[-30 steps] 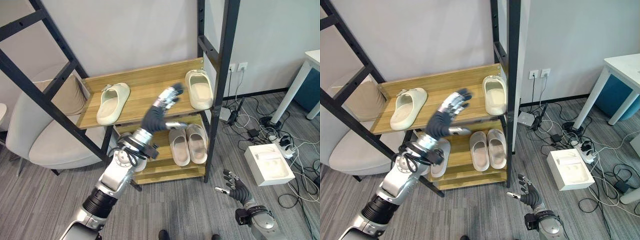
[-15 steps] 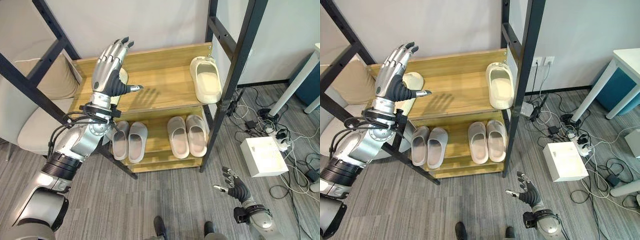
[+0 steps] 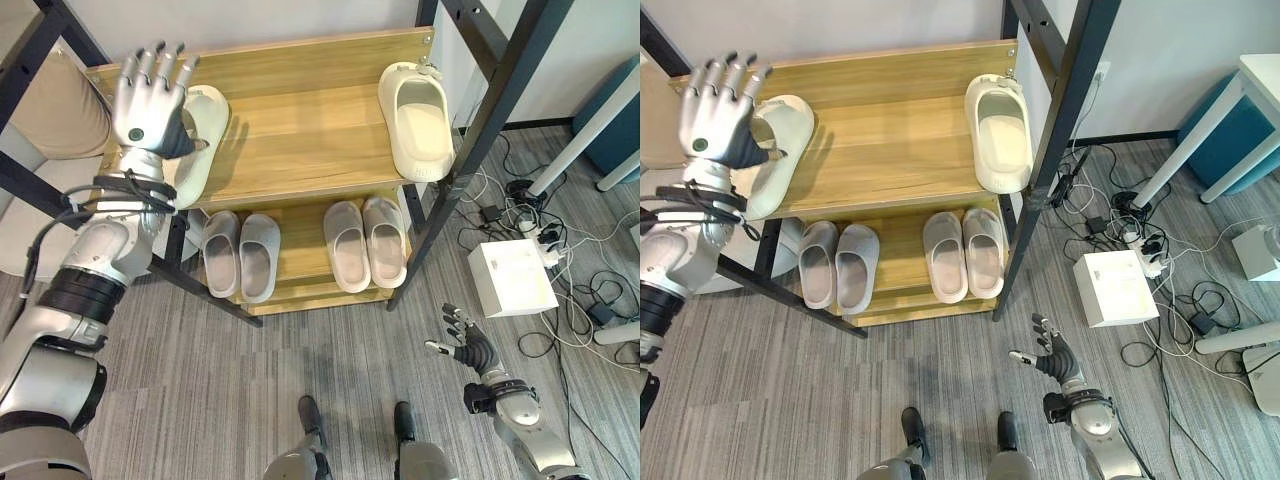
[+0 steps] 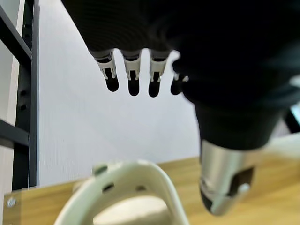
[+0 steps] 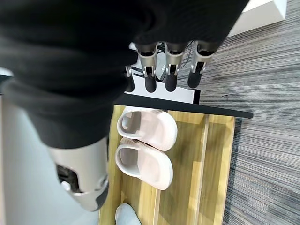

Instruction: Arrange the slippers neatly on the shoe rack.

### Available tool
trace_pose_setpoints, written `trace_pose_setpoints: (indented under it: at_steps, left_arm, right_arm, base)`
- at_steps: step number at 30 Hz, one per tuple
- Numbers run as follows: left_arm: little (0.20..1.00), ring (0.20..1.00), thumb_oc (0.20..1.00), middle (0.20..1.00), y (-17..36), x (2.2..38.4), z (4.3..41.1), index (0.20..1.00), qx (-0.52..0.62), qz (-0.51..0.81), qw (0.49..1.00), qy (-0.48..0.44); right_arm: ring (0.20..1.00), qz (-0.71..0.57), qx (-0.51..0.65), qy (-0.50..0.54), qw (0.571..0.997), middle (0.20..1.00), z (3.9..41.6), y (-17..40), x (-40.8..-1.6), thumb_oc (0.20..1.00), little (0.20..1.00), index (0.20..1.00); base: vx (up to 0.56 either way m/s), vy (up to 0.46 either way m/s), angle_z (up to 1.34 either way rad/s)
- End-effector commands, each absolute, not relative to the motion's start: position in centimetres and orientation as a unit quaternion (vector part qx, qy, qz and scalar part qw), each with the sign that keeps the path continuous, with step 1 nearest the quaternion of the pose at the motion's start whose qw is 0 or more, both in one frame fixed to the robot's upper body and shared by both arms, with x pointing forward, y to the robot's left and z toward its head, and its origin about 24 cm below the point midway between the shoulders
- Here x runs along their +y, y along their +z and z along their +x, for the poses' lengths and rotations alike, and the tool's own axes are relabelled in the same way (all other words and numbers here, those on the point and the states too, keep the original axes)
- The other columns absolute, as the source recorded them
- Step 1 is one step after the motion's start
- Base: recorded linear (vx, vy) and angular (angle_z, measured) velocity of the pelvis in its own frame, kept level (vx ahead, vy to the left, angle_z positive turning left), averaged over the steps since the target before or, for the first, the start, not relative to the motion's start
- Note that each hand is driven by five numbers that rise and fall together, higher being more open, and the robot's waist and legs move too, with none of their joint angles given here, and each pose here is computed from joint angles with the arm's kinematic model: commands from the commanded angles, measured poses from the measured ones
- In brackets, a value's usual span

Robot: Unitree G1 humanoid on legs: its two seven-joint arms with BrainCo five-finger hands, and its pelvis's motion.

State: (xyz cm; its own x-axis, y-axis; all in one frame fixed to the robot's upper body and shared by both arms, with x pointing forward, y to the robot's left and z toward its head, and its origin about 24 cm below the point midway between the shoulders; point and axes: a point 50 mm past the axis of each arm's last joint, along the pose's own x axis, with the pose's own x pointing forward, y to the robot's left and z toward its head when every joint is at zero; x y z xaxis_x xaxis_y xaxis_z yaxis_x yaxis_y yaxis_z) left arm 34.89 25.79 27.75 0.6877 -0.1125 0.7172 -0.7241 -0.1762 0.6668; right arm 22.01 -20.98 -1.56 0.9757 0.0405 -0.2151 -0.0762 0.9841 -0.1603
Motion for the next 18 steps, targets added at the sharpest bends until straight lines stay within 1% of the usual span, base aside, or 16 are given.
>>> trace_pose_setpoints:
  at_steps: [1,6,12,18]
  left_arm:
    - [1.000,1.000,1.000,1.000,32.7,26.9,34.3,1.000,-0.314,0.698,0.543,0.345]
    - [1.000,1.000,1.000,1.000,33.7,27.0,33.6,1.000,-0.331,0.685,0.538,0.362]
    - [1.000,1.000,1.000,1.000,34.8,28.2,33.4,1.000,-0.307,0.706,0.514,0.377]
    - [1.000,1.000,1.000,1.000,35.0,29.5,32.9,1.000,-0.296,0.696,0.519,0.397]
  right_arm:
    - [1.000,-0.072,0.038,0.043,0.996,1.000,22.9,0.8,-20.2,1.000,1.000,1.000]
    - [1.000,-0.073,0.055,0.047,0.995,1.000,22.5,0.0,-19.9,1.000,1.000,1.000]
    - [1.000,-0.077,0.052,0.046,0.995,1.000,22.7,0.1,-20.1,1.000,1.000,1.000]
    - [1.000,-0.079,0.055,0.049,0.994,1.000,22.5,0.0,-20.1,1.000,1.000,1.000]
  base:
    - [0.00,0.000,0.00]
    - [0.00,0.000,0.00]
    - [0.00,0.000,0.00]
    - [0.00,0.000,0.00]
